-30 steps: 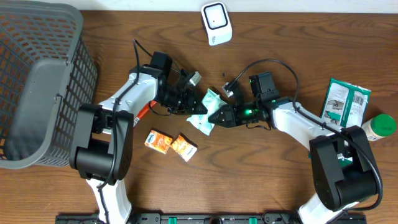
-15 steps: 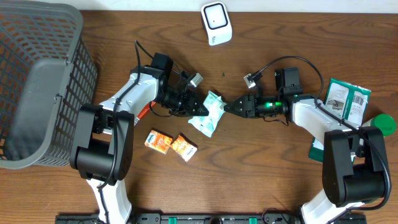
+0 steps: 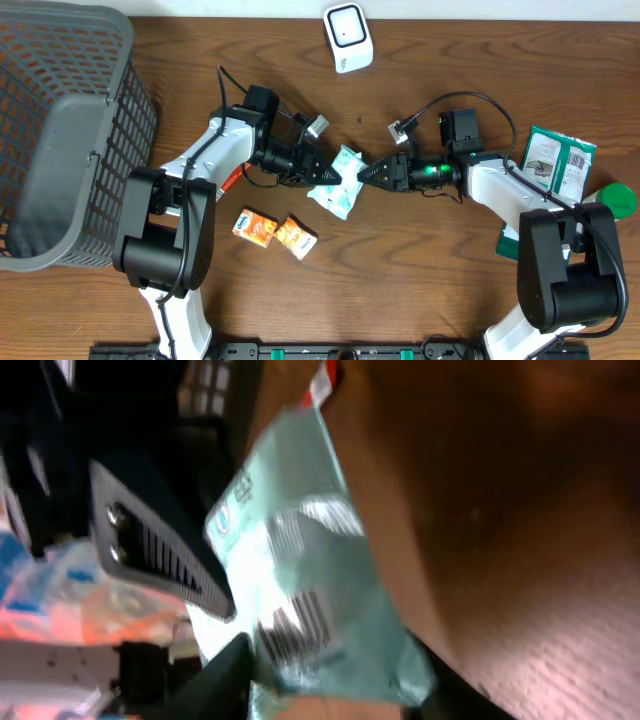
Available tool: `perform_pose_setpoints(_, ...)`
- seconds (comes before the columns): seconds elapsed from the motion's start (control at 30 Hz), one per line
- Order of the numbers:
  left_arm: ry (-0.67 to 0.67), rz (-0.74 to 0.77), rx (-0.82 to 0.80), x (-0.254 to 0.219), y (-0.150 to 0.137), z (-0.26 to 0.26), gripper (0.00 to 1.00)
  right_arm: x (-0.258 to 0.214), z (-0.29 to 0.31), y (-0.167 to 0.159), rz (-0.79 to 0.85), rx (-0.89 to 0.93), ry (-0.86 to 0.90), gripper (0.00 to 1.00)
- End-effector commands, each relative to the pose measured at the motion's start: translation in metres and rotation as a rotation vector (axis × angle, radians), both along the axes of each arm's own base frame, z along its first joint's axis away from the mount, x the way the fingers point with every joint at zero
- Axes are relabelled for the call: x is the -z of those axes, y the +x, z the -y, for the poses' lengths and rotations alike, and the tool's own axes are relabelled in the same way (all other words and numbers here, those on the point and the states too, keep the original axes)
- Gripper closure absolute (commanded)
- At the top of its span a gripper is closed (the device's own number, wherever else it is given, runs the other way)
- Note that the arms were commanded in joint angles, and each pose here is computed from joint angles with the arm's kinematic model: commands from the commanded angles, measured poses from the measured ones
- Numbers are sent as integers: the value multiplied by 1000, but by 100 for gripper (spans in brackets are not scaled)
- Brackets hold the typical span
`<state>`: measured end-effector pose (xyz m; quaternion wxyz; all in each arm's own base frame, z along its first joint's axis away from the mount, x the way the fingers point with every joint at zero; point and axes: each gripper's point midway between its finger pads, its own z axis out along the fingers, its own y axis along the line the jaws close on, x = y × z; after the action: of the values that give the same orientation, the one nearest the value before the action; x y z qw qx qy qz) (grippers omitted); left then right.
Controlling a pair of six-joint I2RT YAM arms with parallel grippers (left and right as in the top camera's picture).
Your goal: Scan the item barcode
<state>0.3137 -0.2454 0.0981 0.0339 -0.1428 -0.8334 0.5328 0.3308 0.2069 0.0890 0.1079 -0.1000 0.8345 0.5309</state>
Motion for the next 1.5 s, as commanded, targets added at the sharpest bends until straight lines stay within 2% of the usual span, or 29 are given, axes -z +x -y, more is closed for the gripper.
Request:
perform_pose_setpoints(0.0, -54, 8, 8, -17, 2, 5, 93, -13, 1, 5, 66, -9, 30, 75)
perform_pose_setpoints(0.17, -46, 0, 14, -16, -2, 4, 93, -15, 0, 12, 119, -3, 28, 92)
perform_pose_setpoints(0.27, -40, 3, 28, -15, -6, 3, 93, -15, 2, 19, 154, 11, 8, 93)
perform_pose_setpoints(0.33, -40, 7, 39, -15, -9, 2, 93, -12, 4, 25, 175, 32, -21, 87)
perform_pose_setpoints(0.5, 15, 14, 42, -6, -9, -2, 92, -8, 16, 34, 184, 76, -54, 61)
perform_pose_setpoints(0.9, 10, 18, 19, -10, -3, -7, 93, -13, 38, 34, 119, 119, -8, 60)
perform_pose_setpoints(0.97, 116, 20, 7, -4, 1, -15, 93, -9, 50, 32, 75, 150, -27, 64)
perform_pose_setpoints(1.07, 399, 84, 13, 1, 10, -40, 92, 7, 66, 23, -37, 204, -94, 66)
perform_pose_setpoints(1.17, 600, 214, 15, -26, 27, -57, 93, 34, 80, 6, -168, 247, -241, 66)
perform_pose_setpoints(1.3, 779, 394, -119, -81, 64, -76, 93, 50, 90, -14, -264, 260, -364, 61)
perform_pose_setpoints(1.47, 898, 617, -279, -160, 98, -95, 93, 44, 123, -41, -306, 274, -594, 56)
